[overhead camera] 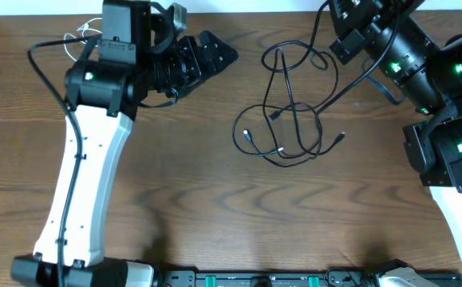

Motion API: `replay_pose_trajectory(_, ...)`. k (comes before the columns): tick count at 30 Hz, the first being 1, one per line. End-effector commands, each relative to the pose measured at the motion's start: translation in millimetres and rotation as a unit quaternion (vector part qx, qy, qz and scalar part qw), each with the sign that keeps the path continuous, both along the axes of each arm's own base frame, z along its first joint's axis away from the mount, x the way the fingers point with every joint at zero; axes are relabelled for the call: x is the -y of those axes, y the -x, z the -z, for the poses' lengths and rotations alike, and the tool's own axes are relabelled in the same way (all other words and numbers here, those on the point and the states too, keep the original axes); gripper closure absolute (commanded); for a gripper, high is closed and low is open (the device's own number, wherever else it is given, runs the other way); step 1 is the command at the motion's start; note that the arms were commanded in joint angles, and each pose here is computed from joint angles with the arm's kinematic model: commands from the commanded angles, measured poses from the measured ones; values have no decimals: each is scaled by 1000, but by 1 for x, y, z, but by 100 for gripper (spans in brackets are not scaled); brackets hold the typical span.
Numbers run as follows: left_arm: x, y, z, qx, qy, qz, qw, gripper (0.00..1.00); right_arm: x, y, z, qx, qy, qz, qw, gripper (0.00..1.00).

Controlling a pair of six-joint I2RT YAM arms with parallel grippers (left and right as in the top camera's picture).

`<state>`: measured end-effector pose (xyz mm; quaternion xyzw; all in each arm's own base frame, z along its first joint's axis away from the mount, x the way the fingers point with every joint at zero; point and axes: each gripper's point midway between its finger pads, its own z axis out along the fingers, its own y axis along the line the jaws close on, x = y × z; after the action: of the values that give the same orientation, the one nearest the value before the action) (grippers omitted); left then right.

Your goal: Untangle cables

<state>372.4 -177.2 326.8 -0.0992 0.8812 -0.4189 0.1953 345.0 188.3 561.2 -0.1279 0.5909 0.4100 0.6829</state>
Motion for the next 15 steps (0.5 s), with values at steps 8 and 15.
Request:
replay_pose_trajectory(8, 51, 1, 44, -165, 86, 42, 982, 8, 1, 7, -13, 6, -17, -8, 1000, 99)
replay_pose_trajectory(15, 59, 0, 63, -200, 83, 45, 975, 14, 3, 5, -13, 6, -17, -4, 1000, 99)
